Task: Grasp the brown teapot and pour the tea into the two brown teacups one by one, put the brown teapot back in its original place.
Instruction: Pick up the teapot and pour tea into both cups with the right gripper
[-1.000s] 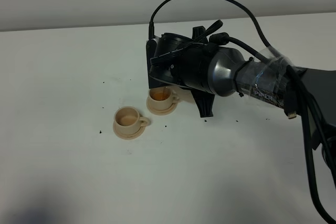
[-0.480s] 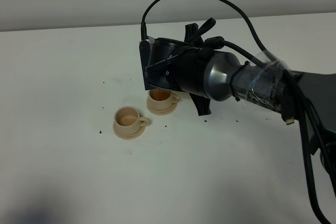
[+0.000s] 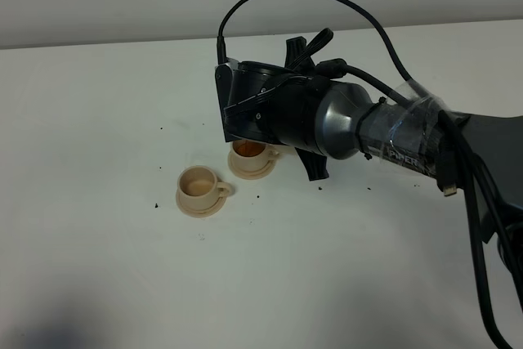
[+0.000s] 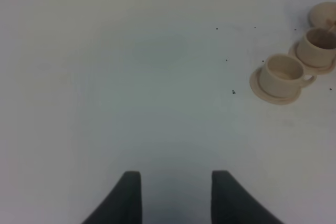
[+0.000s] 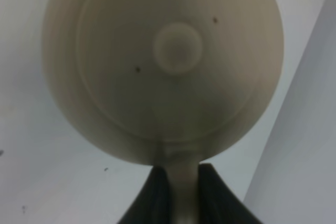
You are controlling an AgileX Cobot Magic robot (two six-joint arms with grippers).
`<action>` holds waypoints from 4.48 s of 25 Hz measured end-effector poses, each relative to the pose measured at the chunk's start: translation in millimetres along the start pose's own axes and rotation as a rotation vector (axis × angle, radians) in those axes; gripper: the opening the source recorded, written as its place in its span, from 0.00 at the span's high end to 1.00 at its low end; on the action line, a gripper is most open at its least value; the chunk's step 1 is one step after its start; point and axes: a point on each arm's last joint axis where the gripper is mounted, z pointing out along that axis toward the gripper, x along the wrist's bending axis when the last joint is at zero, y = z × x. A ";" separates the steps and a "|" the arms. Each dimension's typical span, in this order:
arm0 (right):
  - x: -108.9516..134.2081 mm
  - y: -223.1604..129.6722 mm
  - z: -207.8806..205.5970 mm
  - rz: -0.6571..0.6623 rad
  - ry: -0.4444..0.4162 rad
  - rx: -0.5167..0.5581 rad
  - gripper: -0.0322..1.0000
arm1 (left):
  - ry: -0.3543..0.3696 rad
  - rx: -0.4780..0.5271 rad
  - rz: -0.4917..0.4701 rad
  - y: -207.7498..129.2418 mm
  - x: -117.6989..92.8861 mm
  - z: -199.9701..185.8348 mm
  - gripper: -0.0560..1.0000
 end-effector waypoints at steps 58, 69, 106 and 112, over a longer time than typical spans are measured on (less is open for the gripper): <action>-5.0 1.7 -3.1 -0.198 -0.080 0.017 0.84 | 0.000 0.000 0.000 0.0 0.0 0.0 0.60; -4.8 2.5 -4.0 -0.212 -0.085 0.017 0.84 | 0.000 0.000 0.000 0.0 0.0 0.0 0.60; -2.8 9.5 -8.0 0.036 0.031 0.031 0.84 | 0.000 0.000 0.000 0.0 0.0 0.0 0.60; 2.8 11.6 -12.5 0.143 0.121 -0.007 0.84 | 0.000 0.000 0.000 0.0 0.0 0.0 0.60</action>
